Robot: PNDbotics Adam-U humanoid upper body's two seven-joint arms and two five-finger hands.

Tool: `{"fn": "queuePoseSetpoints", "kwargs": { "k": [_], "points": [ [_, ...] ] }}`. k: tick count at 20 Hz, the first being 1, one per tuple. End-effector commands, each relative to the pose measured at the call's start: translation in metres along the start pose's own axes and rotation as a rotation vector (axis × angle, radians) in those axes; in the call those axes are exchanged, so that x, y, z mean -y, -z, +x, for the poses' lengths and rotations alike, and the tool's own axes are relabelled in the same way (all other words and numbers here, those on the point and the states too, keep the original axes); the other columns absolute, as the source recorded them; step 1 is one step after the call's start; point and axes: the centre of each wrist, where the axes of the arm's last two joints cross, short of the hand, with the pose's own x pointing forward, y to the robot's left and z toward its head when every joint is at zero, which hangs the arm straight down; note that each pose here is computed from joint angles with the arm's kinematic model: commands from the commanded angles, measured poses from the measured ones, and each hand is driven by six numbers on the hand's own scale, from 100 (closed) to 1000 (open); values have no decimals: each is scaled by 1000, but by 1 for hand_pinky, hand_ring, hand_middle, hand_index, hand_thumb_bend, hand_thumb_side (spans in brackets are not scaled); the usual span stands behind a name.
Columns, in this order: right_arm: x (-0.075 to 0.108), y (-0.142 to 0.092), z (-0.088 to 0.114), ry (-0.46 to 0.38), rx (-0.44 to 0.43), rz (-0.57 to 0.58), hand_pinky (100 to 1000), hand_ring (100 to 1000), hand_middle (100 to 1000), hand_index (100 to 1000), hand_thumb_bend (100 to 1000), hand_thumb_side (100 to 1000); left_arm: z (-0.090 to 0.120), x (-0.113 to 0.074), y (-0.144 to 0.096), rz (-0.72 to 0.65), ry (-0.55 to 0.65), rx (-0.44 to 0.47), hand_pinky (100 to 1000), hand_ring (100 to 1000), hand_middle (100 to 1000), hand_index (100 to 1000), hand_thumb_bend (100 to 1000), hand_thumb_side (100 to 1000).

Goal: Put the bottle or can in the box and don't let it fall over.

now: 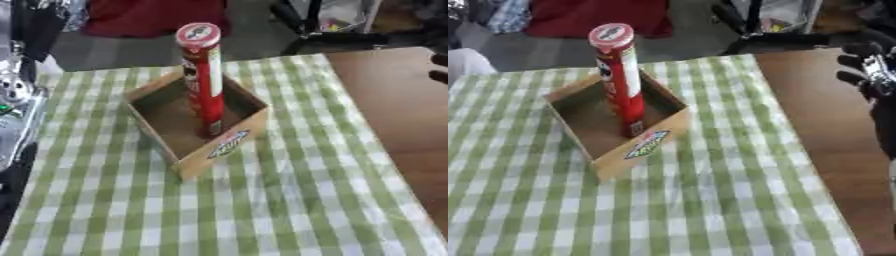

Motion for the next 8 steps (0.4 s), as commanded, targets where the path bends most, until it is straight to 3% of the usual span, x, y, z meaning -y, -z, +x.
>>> {"fn": "queuePoseSetpoints", "kwargs": {
  "k": [1,2,8],
  "points": [
    [6,2,13,-45,43,-10,845,843,766,887,100,540,11,-23,-3,20,38,34,753,957,954,839,100,616],
    [7,1,14,-48,44,-14,846,843,766,887,100,536,9,-26,-6,21,44,26,753,961,968,884,100,626],
    [8,1,14,-54,46,-26,846,844,765,887,100,524,-8,-43,-34,56,72,-43,749,964,972,872,100,674]
  ]
}}
